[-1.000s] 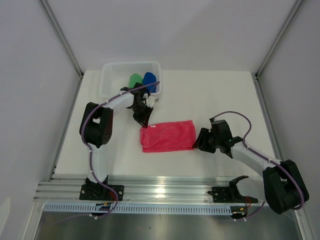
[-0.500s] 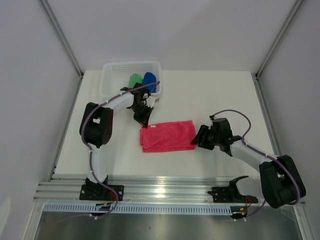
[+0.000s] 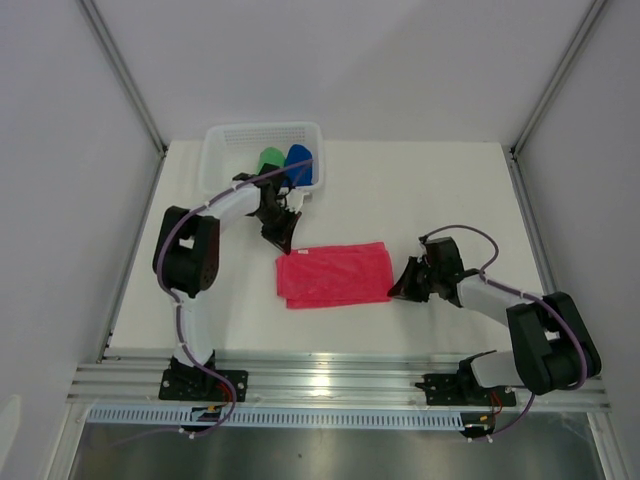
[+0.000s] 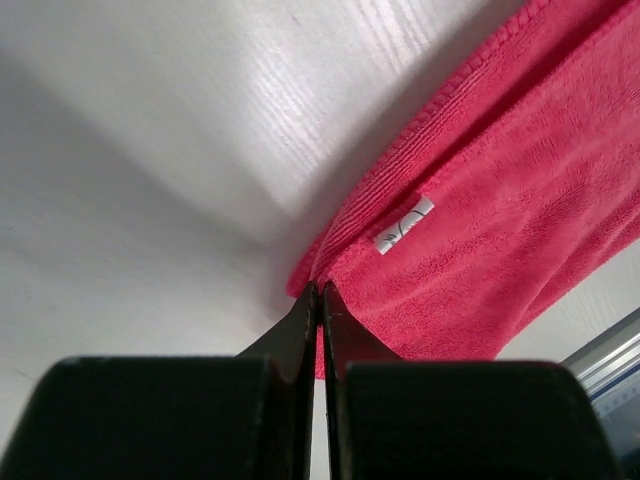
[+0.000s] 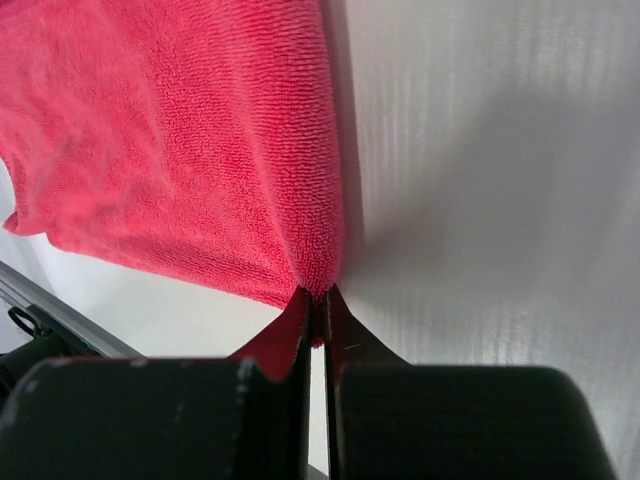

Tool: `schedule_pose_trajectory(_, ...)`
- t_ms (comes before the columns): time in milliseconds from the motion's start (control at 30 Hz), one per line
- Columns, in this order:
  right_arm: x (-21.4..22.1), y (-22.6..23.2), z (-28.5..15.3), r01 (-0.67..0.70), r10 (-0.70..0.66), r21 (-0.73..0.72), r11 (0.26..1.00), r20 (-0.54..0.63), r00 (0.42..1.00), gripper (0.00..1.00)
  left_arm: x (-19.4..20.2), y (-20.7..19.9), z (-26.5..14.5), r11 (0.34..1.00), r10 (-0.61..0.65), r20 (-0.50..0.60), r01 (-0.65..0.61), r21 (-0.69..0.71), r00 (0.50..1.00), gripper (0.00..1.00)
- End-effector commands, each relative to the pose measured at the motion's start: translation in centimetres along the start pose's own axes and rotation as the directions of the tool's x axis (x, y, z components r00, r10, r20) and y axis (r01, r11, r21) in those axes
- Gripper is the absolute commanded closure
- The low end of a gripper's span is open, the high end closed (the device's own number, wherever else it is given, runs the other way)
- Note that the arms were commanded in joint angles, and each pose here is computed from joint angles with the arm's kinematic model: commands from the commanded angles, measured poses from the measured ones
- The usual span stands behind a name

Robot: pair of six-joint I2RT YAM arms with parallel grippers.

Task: Roll the towels
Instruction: Fold the towel

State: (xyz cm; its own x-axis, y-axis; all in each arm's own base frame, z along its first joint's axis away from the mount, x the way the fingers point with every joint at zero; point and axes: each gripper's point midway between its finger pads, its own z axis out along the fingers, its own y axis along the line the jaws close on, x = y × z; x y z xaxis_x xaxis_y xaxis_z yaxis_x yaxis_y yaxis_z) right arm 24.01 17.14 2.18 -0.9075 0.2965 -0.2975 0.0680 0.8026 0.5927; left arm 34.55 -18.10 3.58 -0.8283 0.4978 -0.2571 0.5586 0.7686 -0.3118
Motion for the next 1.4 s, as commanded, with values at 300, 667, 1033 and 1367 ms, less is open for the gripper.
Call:
schedule_pose_trajectory(300, 2.3, 0.9, -1.7, -0.007, 0.006, -0.044, 0.999, -0.035, 0.999, 0.83, -0.7, -0.1, -2.9, 0.999, -0.004, 0.068, 0.001, 0.043, 0.998, 0.99)
schedule_pose_trajectory(667, -7.9, 1.8, -3.6, 0.126, -0.129, 0.034, 0.991, 0.146, 0.981, 0.58, 0.2, -0.7, -5.8, 1.0, -0.013, 0.058, 0.012, 0.013, 0.998, 0.5)
schedule_pose_trajectory(1033, -11.4, 6.7, 1.6, 0.581, -0.578, -0.061, 0.812, 0.058, 0.814, 0.64, 10.3, -5.2, -3.5, 0.988, -0.085, -0.147, 0.102, 0.114, 0.986, 0.43)
schedule_pose_trajectory(1367, -8.2, 6.3, 6.0, 0.663, -0.674, -0.122, 0.739, -0.134, 0.727, 0.62, 8.8, -4.3, -1.0, 0.985, -0.126, -0.126, 0.139, 0.1, 0.984, 0.41)
